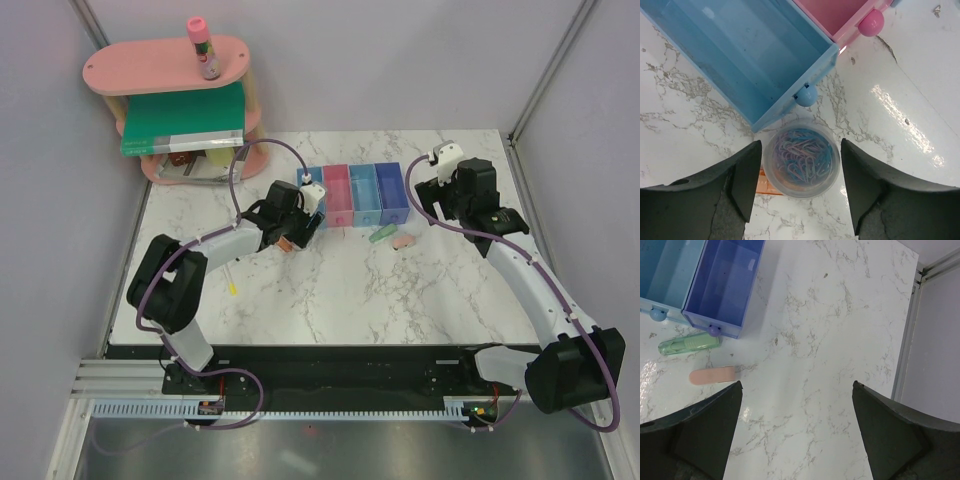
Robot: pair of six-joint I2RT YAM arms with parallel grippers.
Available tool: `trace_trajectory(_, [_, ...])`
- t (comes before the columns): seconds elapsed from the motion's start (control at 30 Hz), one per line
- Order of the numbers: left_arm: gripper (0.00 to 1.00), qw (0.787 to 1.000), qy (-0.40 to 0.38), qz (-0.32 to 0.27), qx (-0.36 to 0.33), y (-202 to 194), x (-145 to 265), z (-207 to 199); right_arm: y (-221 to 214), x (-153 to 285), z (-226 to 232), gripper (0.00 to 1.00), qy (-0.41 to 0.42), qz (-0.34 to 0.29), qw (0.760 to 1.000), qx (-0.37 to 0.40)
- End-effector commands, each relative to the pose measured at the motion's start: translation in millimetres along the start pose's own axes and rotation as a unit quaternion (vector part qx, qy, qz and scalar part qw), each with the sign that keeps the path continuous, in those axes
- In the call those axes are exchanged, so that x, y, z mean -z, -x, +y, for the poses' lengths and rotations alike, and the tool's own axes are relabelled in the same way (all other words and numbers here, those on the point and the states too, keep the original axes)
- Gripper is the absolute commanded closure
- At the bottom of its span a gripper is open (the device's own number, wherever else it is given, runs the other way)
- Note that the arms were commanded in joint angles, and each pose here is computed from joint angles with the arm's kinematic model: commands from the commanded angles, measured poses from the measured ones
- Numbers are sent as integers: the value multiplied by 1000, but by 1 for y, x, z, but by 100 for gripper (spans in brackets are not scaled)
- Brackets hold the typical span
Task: Sort the stationery into containers
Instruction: Pick up the stationery from the center of the board.
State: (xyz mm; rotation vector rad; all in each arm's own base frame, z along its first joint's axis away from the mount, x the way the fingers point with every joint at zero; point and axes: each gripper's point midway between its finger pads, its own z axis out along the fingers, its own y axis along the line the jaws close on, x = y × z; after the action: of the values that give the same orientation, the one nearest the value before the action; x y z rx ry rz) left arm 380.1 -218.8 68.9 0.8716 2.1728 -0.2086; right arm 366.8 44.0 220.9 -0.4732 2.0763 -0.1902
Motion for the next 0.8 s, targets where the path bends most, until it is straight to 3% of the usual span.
trace_trajectory(0.0, [31, 1000, 1, -30, -9, 20, -6, 3, 12, 4, 0, 2, 6, -20, 1000, -16])
trace_trajectory(0.13, [35, 1000, 1, -26, -10, 18, -10, 3, 12, 6, -2, 2, 4, -21, 1000, -18])
trace_trajectory(0.37, [26, 1000, 1, -9, -16, 9, -14, 4, 10, 8, -2, 2, 5, -21, 1000, -19])
trace_trajectory(0.53, [26, 1000, 1, 4, -21, 2, -14, 3, 13, 6, -1, 2, 8, -22, 999, -22])
trace_trajectory(0.6, [27, 1000, 1, 4, -22, 2, -12, 4, 13, 5, -2, 2, 8, -21, 1000, -23])
trace_trajectory(0.77, [40, 1000, 2, 2, -22, 3, -12, 4, 16, 5, -3, 2, 6, -23, 999, -26])
